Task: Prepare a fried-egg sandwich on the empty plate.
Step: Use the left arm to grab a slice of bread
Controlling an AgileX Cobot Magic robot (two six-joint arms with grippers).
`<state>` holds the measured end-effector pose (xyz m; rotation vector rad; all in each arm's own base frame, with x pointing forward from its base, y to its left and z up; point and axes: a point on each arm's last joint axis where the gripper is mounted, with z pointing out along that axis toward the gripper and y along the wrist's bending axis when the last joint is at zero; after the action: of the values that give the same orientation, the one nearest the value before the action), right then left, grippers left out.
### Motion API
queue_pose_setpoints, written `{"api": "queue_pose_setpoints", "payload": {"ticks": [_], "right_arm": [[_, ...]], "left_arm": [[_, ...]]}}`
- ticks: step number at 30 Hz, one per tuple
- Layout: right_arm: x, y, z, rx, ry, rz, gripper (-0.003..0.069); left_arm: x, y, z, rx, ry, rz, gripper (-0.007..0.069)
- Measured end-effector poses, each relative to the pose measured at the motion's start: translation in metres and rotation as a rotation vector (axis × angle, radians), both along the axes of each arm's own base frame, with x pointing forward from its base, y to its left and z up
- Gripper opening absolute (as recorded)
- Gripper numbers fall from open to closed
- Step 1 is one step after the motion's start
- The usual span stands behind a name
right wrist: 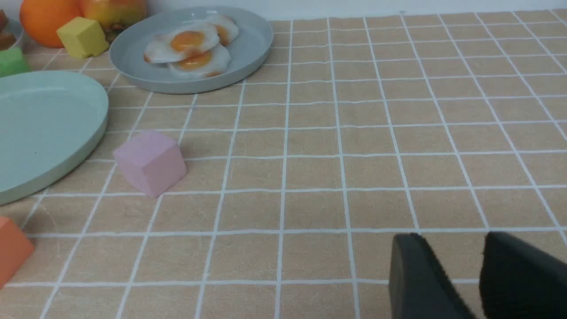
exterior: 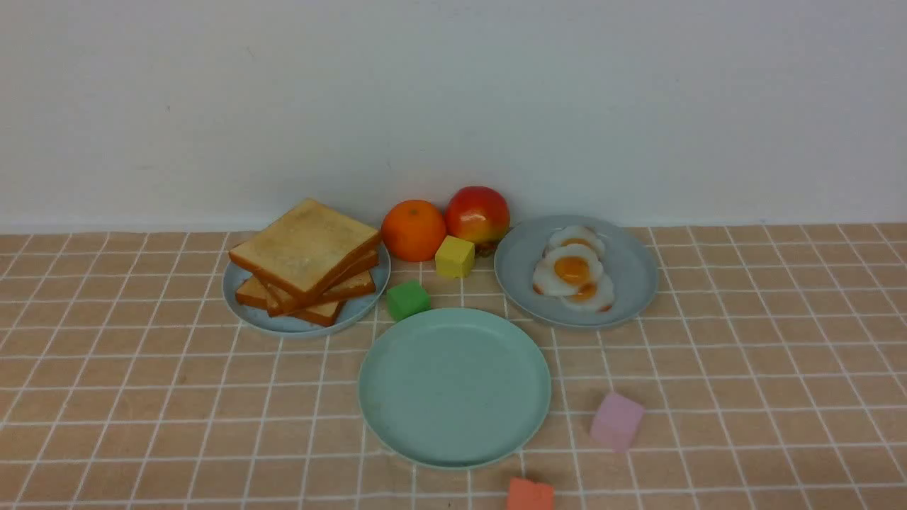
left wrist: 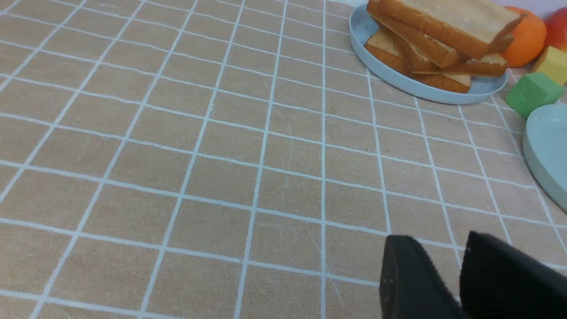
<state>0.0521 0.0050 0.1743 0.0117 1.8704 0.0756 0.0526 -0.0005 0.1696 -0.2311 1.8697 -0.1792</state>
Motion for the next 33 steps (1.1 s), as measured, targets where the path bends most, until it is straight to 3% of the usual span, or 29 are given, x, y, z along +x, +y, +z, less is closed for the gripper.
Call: {"api": "queue_pose_setpoints", "payload": {"ticks": [18,21,24,27,33], "right_arm": [[0.000,0.000,0.000,0.000,0.000,0.000,0.0239],[0.000,0.000,0.000,0.000,0.000,0.000,0.0239],[0.000,0.000,0.000,0.000,0.000,0.000,0.0239],[0.000,0.000,0.000,0.000,0.000,0.000,0.0239],[0.000,0.000,0.000,0.000,0.000,0.000,0.0239]], "left_arm": [[0.001,0.000,0.002,-0.016,-0.024,0.001,0.0198],[0.003,-0.003,0.011,-0.191,-0.120,0.019,0.0200],[0.004,-0.003,0.022,-0.511,-0.233,0.058,0.0202],[0.004,-0.002,0.030,-0.734,-0.304,0.088,0.0206],[0.004,0.002,0.037,-0.857,-0.384,0.111,0.0205]]}}
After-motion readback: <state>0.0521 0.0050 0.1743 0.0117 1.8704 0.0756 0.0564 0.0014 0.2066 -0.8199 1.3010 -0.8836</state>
